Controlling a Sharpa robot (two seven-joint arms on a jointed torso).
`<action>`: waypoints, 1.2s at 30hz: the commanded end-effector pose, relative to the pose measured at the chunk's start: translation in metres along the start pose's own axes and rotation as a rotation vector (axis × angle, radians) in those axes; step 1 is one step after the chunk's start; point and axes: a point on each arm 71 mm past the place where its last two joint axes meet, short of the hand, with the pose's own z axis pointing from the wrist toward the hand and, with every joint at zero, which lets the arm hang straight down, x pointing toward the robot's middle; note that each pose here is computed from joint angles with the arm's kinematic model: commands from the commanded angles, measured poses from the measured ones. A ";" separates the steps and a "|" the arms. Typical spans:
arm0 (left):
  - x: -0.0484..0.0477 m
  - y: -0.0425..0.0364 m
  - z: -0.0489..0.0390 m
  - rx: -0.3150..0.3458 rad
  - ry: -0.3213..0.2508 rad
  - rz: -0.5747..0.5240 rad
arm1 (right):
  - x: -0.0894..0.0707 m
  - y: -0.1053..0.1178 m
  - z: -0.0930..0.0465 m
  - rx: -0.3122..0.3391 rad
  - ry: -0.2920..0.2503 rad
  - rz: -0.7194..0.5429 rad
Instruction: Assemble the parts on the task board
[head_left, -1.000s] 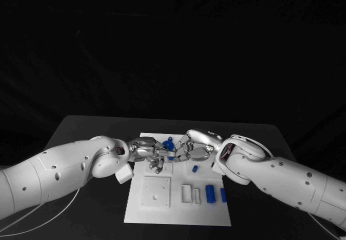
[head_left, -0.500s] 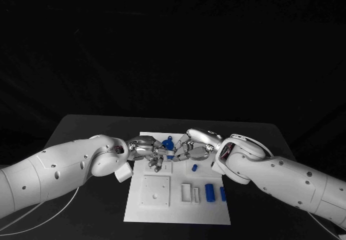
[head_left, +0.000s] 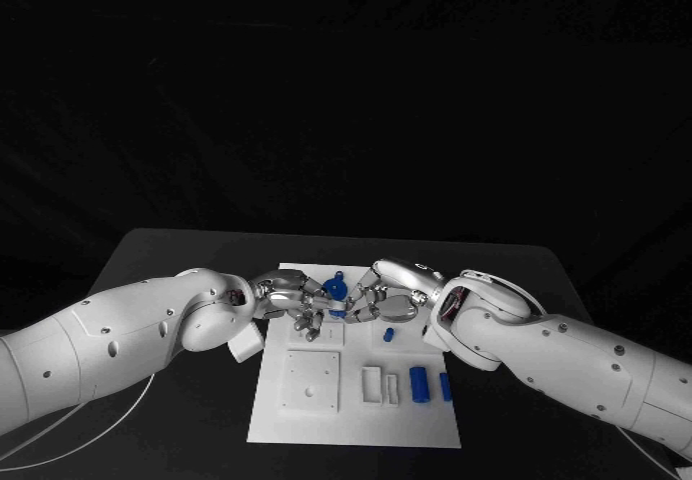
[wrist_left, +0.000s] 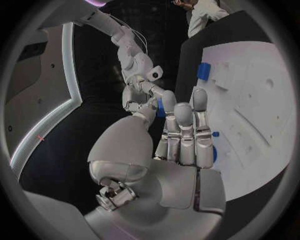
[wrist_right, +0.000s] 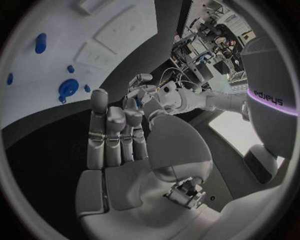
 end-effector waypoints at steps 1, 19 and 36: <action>-0.0026 -0.0002 0.0013 -0.016 -0.040 0.012 | 0.004 0.009 0.002 -0.047 0.020 0.004; -0.0050 0.0031 0.0008 -0.071 -0.093 0.041 | -0.006 -0.006 -0.002 0.040 -0.089 -0.017; -0.0159 0.0115 -0.0074 -0.373 -0.535 0.261 | -0.022 -0.043 -0.015 0.182 -0.163 -0.027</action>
